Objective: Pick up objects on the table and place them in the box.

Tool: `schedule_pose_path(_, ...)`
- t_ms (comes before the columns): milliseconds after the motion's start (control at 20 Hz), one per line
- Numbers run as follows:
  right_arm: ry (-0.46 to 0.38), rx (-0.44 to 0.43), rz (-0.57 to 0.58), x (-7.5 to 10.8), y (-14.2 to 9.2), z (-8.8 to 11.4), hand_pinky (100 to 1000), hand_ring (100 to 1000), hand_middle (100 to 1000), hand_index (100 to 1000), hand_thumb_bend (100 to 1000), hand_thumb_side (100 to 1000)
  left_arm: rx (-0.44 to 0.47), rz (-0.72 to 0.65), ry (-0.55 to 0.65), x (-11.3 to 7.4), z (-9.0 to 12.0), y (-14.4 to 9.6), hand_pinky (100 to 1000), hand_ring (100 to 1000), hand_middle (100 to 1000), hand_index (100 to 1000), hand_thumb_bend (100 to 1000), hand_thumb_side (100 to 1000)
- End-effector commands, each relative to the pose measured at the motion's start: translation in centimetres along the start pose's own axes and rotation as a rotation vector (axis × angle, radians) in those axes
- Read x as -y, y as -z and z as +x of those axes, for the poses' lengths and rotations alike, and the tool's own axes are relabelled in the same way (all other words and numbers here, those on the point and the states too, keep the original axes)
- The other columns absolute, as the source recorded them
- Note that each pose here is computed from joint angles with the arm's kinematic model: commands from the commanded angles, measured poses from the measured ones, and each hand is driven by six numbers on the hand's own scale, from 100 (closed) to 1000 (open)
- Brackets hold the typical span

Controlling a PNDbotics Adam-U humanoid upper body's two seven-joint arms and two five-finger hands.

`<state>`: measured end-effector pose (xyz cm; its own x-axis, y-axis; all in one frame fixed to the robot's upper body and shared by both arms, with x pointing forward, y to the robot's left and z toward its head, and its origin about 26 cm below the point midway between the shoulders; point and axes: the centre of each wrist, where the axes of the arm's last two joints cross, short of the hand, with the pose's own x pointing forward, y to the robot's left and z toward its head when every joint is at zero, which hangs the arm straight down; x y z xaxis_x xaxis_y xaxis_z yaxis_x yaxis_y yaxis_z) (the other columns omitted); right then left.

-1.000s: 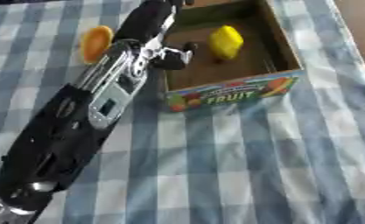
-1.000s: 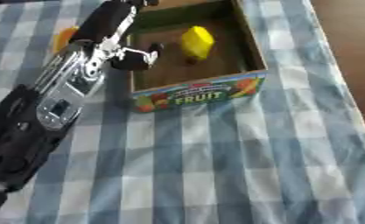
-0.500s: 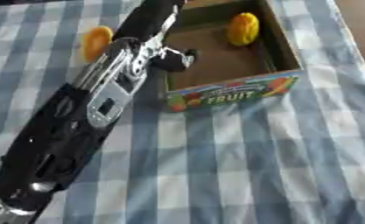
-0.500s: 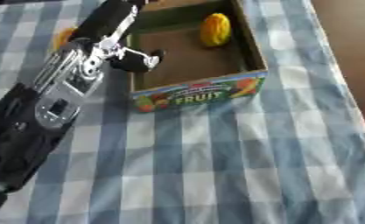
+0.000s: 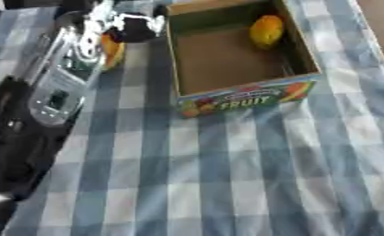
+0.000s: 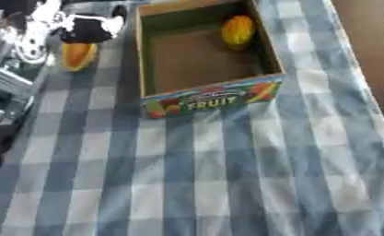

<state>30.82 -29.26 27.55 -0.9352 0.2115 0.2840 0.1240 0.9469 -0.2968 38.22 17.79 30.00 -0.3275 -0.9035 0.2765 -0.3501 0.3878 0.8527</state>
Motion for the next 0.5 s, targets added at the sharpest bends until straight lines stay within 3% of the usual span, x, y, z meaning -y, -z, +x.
schedule_pose_path(50,-0.039,0.029,0.011,0.8,0.6,0.8,836,939,732,806,100,547,-0.063,0.007,0.042,-2.8,-2.9,-0.5,881,962,885,917,393,100)
schedule_pose_path(200,-0.046,0.023,0.015,0.8,0.5,0.7,835,940,732,806,100,550,-0.095,-0.08,0.032,-3.0,-4.9,-0.9,892,971,896,927,423,100)
schedule_pose_path(500,-0.044,0.023,0.015,0.7,0.6,0.7,835,940,731,805,100,553,-0.127,-0.232,-0.012,-2.3,-7.6,-0.1,905,985,912,941,497,214)
